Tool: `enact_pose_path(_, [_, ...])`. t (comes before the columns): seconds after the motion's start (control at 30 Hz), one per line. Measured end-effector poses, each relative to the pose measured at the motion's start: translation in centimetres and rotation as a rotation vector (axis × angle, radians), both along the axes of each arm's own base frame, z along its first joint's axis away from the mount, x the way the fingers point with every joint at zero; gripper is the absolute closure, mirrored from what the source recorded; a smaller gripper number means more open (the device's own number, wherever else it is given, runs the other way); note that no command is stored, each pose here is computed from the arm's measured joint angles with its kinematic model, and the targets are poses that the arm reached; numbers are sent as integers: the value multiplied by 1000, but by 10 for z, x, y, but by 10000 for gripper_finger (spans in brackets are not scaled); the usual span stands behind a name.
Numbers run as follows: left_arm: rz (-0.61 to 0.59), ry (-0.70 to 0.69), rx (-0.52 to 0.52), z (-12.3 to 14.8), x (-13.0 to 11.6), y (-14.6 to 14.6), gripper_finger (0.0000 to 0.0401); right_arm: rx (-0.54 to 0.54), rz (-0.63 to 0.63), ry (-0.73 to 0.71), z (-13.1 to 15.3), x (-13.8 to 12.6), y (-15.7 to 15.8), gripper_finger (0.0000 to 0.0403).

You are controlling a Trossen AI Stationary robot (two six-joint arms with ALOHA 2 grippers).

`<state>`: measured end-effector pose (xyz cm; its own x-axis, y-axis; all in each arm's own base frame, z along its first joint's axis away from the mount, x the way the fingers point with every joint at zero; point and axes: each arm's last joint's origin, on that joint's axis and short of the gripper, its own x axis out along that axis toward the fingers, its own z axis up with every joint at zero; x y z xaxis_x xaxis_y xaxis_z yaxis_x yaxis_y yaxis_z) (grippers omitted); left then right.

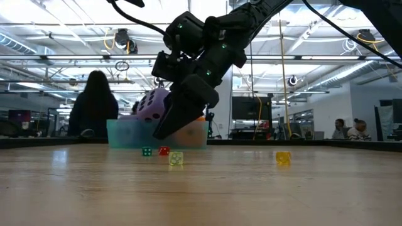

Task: Pick & Place Dice
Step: Put the small red dice into the green bin

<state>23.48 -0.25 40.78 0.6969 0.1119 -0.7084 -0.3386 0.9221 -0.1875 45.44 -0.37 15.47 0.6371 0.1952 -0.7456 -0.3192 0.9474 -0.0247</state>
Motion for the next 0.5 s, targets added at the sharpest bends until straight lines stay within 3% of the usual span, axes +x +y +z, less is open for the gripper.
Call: enact_pose_path(0.5, [5,-1,-6,0,0,0,135,-70,83,-8,-1,-1,0,177])
